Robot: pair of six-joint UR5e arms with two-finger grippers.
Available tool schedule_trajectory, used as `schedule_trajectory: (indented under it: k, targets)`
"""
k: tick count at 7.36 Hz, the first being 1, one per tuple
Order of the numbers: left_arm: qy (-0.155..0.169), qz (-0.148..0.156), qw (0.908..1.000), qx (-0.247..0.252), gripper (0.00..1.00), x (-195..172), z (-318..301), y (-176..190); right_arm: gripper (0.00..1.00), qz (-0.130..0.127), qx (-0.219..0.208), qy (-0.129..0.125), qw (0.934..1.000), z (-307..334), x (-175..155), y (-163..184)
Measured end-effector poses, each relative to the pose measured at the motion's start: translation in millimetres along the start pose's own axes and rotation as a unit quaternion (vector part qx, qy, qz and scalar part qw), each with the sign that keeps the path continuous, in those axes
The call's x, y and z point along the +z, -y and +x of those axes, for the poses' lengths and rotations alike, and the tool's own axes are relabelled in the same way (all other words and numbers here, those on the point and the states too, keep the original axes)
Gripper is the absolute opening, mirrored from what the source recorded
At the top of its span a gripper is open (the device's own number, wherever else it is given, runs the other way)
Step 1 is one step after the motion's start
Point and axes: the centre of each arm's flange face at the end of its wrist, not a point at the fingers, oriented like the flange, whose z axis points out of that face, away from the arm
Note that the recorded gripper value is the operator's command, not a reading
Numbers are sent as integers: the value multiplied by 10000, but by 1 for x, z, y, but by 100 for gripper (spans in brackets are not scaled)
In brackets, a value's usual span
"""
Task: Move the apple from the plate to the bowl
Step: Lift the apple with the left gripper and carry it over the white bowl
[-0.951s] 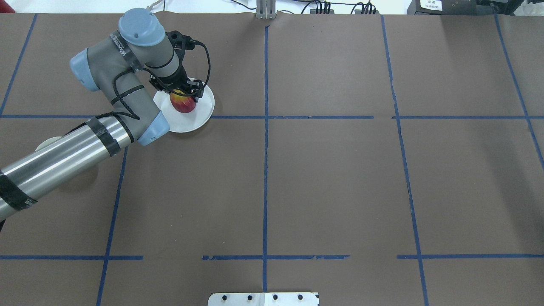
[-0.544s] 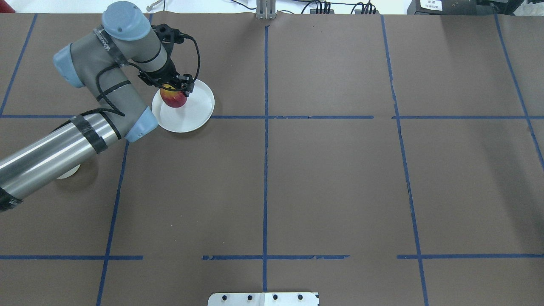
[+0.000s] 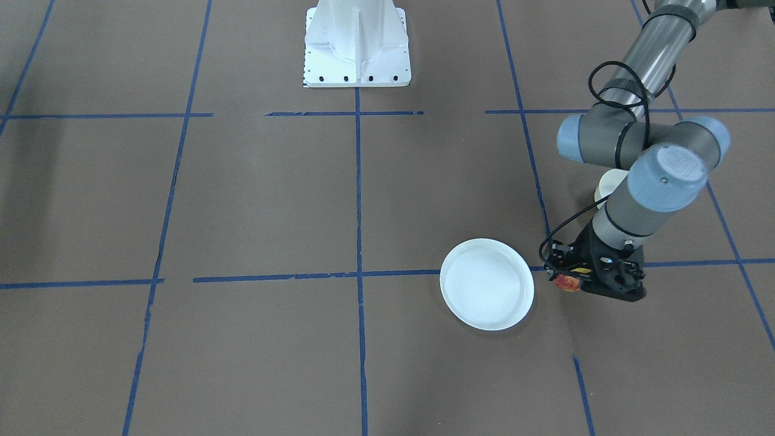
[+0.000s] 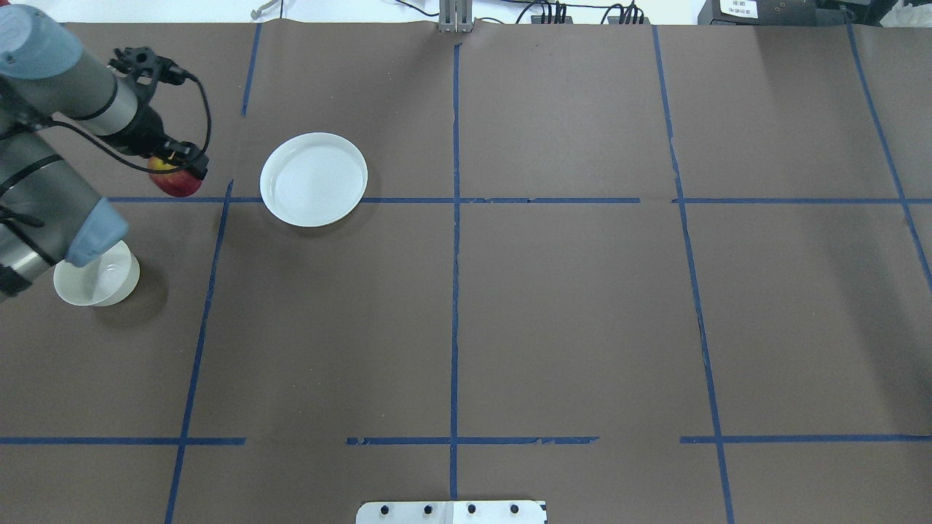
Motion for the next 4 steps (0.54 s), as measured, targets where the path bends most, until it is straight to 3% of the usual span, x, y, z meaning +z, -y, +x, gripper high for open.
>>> schedule_trajectory:
  k: [2, 4]
  targets:
    - [31, -102, 9999, -20, 0, -17, -29, -69, 100, 1, 1, 2, 10000, 0, 0, 0]
    - [82, -231, 9995, 195, 0, -13, -44, -94, 100, 2, -2, 0, 10000, 0, 0, 0]
